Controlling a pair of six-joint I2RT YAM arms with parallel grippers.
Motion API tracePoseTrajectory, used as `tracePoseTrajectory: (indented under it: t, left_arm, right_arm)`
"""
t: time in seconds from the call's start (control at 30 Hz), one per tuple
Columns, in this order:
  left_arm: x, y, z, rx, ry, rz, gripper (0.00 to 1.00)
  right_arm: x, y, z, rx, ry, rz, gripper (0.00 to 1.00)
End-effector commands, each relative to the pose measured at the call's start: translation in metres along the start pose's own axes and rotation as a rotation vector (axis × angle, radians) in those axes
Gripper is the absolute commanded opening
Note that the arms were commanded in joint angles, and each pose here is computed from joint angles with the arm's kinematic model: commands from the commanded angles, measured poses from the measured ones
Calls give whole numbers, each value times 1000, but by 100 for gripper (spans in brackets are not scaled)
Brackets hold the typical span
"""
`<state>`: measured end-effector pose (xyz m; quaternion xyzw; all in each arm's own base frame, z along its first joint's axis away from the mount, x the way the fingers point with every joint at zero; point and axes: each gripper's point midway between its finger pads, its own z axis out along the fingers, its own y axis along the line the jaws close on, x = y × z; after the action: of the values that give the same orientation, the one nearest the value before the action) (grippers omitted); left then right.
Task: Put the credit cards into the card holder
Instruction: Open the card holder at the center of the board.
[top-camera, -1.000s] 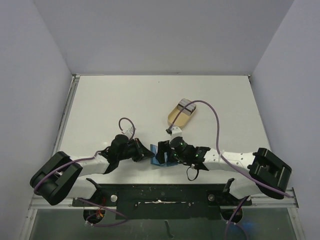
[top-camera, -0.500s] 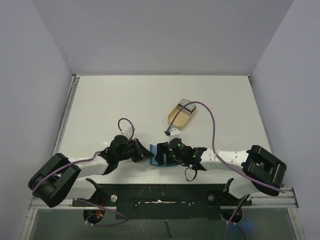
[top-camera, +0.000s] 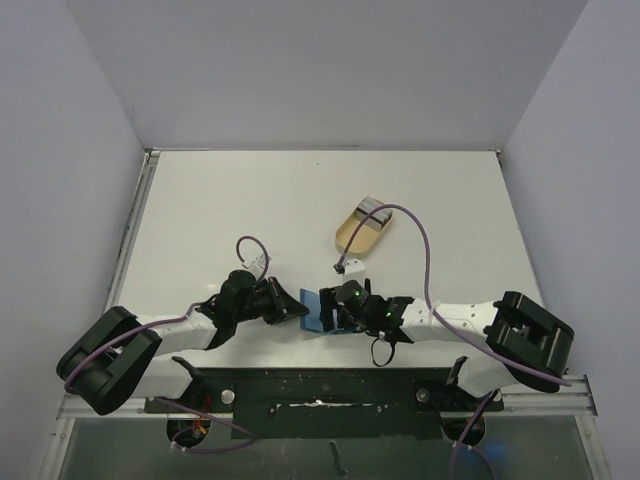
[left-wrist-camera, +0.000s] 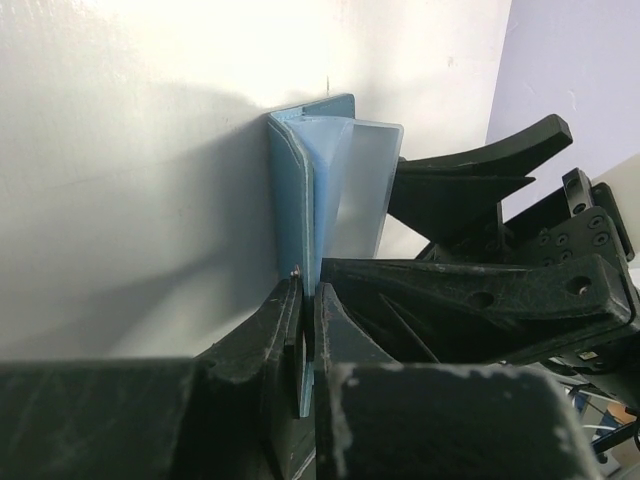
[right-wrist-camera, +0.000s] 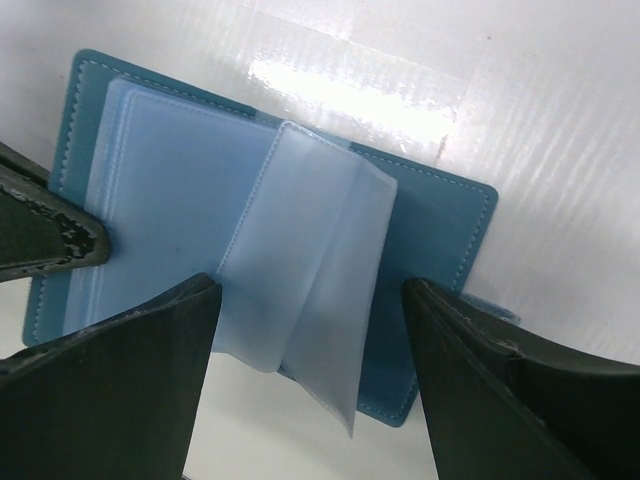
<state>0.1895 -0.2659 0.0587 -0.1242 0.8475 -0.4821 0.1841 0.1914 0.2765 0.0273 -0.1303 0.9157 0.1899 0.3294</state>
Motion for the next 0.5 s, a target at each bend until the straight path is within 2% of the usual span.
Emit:
tracePoseTrajectory:
  t: [0.0, 0.33, 0.47]
  left_arm:
    - [-5, -28, -3, 104, -16, 32, 0]
    - [-9, -33, -1, 114, -27, 29, 0]
    - [-9, -29, -2, 96, -32, 29, 0]
  right_arm:
    - [-4, -25, -13, 139, -11, -30, 75]
    - [-63, -1, -38, 162, -66, -51, 75]
    - [-68, 15, -35, 113, -72, -66, 72]
